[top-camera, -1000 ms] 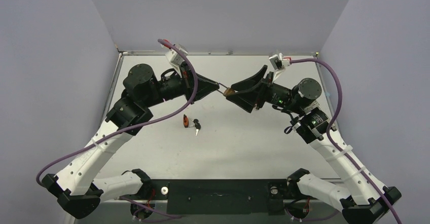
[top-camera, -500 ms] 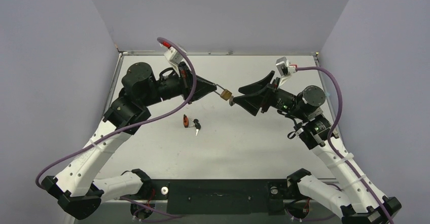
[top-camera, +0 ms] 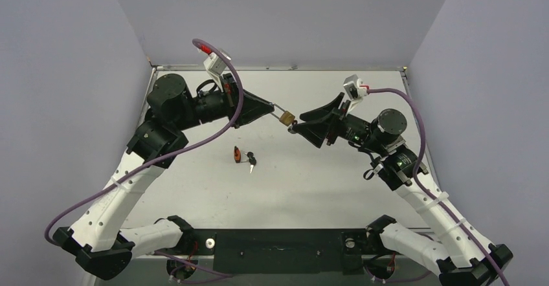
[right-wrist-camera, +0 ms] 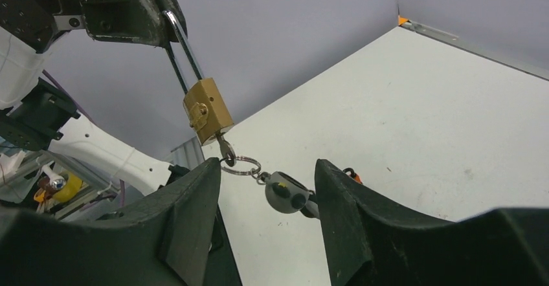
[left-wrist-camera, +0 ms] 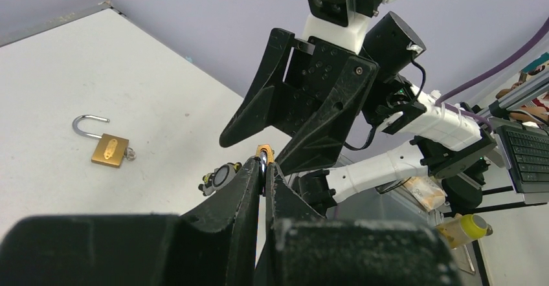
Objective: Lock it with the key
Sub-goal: Lock the lock, then place the lock at the center of the board, then place the key at the center of the board.
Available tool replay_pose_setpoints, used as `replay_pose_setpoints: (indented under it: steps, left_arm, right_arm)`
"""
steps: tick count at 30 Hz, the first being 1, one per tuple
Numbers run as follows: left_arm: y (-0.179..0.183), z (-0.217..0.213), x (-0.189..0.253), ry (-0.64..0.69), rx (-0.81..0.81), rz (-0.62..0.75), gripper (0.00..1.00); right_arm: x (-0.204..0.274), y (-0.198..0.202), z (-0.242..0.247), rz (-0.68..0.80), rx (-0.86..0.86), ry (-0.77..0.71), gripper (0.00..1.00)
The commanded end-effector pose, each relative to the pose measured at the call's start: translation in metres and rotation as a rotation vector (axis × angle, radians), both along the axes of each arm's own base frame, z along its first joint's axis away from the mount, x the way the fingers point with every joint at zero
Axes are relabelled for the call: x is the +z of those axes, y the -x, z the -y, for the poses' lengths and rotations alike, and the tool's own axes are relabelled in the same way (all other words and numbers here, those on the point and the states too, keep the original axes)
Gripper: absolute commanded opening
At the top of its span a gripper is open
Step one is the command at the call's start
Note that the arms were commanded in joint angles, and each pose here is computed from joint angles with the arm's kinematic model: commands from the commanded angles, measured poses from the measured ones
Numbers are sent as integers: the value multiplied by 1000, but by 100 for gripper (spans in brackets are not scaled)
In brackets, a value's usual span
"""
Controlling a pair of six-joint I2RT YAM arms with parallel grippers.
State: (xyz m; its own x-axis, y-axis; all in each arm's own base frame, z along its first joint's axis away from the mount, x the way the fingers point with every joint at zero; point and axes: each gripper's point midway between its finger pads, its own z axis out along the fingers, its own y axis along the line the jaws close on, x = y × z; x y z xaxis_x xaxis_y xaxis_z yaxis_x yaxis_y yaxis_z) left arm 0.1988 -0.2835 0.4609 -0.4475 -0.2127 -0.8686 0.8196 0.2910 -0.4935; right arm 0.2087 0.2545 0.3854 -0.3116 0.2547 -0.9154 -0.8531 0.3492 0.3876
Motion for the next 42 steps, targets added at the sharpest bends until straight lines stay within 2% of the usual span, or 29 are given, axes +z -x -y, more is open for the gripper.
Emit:
replay_pose_setpoints:
  steps: [1, 4, 6, 9, 14, 16, 20, 30, 34, 42]
  left_arm:
    - [5, -3, 33, 66, -21, 58, 0]
    - [6, -4, 34, 68, -22, 57, 0]
    - [6, -4, 34, 68, -25, 56, 0]
    - [7, -4, 34, 67, -28, 55, 0]
    - [5, -7, 33, 62, -16, 58, 0]
    - [2, -9, 31, 54, -2, 59, 0]
    - [-6, -13, 32, 57, 31, 55, 0]
    - [-38, -33, 47, 73, 163, 77, 0]
    - [-80, -38, 4, -22, 323, -4, 0]
    - [-155, -34, -139, -283, 578, -209, 0]
  right_arm:
    - [14, -2, -10, 84, -26, 37, 51]
    - [10, -2, -15, 89, -27, 61, 49]
    - [9, -4, -16, 86, -39, 65, 44]
    - [9, -7, -15, 84, -55, 64, 32]
    - [5, -11, -12, 65, -83, 78, 5]
    - [3, -13, -11, 61, -94, 83, 0]
    - [-7, -15, -10, 50, -106, 102, 0]
    - [-72, -34, -1, -45, -202, 207, 0]
    - [-91, -50, 2, -121, -273, 241, 0]
    - [-137, -103, -3, -352, -441, 339, 0]
